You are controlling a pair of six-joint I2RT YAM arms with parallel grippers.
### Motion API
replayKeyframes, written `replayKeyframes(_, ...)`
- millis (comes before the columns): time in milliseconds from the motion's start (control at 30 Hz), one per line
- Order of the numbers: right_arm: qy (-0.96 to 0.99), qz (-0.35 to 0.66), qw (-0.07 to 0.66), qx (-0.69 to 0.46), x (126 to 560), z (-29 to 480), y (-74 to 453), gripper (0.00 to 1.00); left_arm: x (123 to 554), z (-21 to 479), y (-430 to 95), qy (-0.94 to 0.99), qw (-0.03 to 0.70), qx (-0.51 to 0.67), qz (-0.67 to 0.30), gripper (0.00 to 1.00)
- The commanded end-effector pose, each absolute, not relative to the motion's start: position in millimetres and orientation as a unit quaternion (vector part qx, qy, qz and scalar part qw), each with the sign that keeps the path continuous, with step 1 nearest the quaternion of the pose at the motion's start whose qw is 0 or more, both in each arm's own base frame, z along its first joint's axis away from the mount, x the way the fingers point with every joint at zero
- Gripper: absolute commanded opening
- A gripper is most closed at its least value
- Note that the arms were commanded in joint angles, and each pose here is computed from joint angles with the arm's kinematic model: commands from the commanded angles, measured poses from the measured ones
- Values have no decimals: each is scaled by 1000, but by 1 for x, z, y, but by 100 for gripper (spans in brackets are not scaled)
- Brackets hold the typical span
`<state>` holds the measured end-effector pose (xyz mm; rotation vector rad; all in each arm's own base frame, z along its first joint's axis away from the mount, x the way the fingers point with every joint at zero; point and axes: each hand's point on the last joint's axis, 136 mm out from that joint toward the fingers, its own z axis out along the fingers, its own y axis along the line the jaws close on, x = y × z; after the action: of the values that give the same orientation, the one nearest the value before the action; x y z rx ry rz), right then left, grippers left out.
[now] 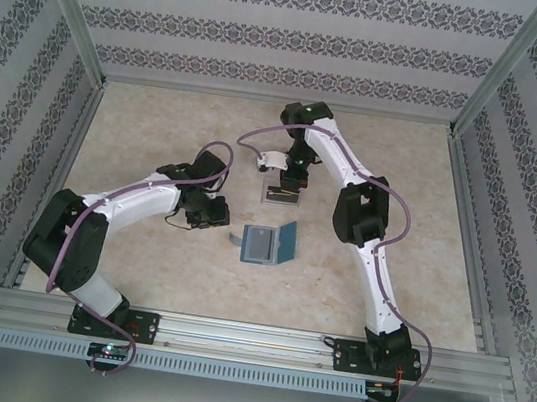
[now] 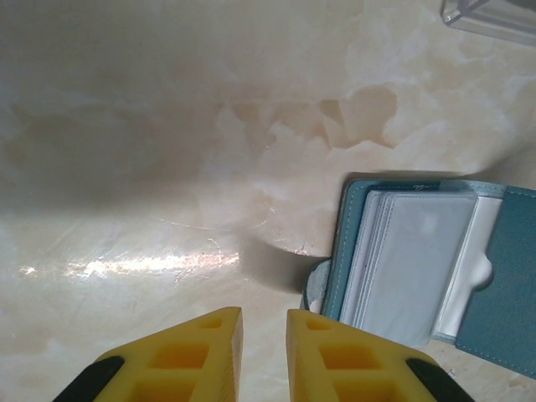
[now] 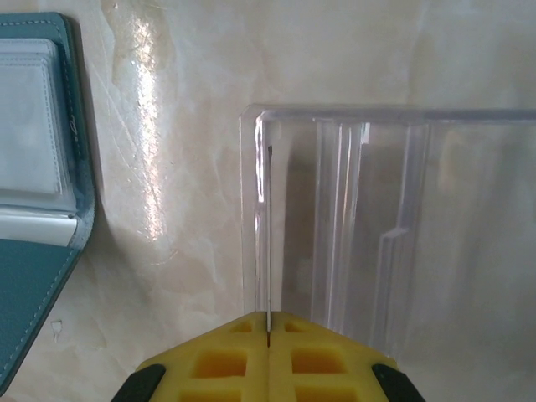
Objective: Take the credit cards out of the card holder
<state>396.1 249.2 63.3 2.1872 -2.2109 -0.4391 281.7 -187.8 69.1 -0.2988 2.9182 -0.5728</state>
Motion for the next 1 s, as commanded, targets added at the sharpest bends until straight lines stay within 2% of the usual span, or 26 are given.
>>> replayKeyframes(0,-692,-166,17,703,383,61,257,1,282,71,-184,976,66,-98,-184,21)
replayKeyframes(167,-698,-156,7,698,387,69,257,15,282,72,-184,975,68,-99,-186,21)
replayKeyframes(333,-702,-137,-30,699,400,91,258,20,284,75,-187,974,68,-98,-193,21)
replayKeyframes(733,-710,-77,-99,693,421,134,256,21,286,85,-190,972,78,-97,-201,22)
replayKeyframes(967,-754,-69,-158,634,424,146,268,20,291,88,-205,970,80,-85,-214,22)
